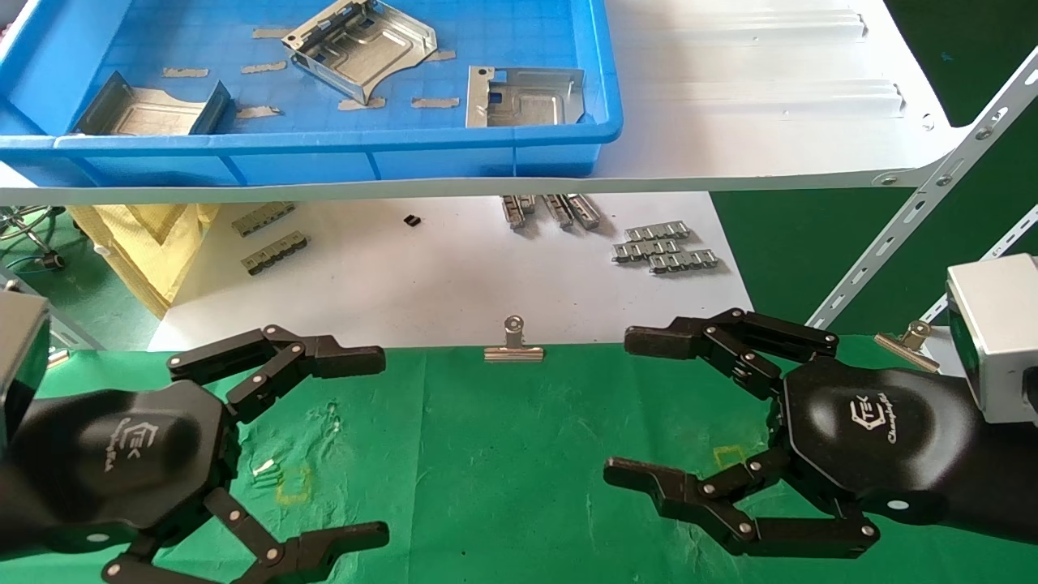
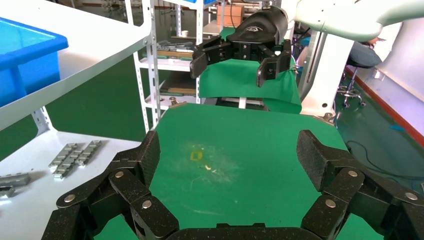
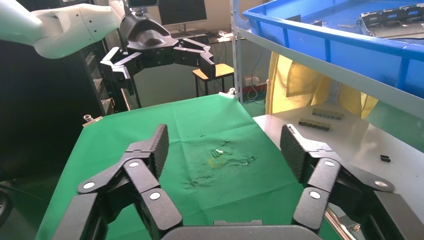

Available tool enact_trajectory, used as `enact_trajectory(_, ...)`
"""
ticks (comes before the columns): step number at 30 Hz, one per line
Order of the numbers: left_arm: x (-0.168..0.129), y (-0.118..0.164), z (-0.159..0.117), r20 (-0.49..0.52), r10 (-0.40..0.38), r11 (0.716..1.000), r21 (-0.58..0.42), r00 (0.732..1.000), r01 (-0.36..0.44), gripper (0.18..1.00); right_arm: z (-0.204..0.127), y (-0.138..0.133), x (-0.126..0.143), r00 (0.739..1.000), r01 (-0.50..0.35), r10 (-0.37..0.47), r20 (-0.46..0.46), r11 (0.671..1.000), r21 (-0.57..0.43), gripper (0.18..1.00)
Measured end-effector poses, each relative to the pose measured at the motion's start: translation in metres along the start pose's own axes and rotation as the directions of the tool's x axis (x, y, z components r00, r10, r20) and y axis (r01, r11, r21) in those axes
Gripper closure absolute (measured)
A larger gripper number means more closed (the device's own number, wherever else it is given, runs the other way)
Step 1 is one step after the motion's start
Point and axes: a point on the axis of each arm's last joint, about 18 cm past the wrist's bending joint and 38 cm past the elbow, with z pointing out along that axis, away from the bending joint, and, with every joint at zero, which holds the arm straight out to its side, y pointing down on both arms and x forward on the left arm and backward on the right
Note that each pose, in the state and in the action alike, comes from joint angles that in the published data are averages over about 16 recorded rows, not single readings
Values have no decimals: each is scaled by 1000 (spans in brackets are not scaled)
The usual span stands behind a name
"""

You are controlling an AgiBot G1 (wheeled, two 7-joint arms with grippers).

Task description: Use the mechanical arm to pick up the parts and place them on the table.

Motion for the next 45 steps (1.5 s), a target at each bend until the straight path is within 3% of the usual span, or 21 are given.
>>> enact_trajectory(9,0,0,0,0,0,1000,0,1000,0,184,0,0,0,1000,0,0,0,1000,0,442)
enact_trajectory(19,-1,-2,0,3,6,1000,1,1000,-6,184,0,0,0,1000,0,0,0,1000,0,690)
enact_trajectory(25,-17,-14,1,44,40,999,-3,998,-40,184,0,0,0,1000,0,0,0,1000,0,816)
enact_trajectory(30,-52,-34,3,123,84,996,-4,989,-84,184,0,0,0,1000,0,0,0,1000,0,888)
enact_trajectory(35,-108,-63,6,245,120,993,-8,962,-121,184,0,0,0,1000,0,0,0,1000,0,940)
enact_trajectory(45,-225,-111,27,514,106,994,-39,851,-100,184,0,0,0,1000,0,0,0,1000,0,984)
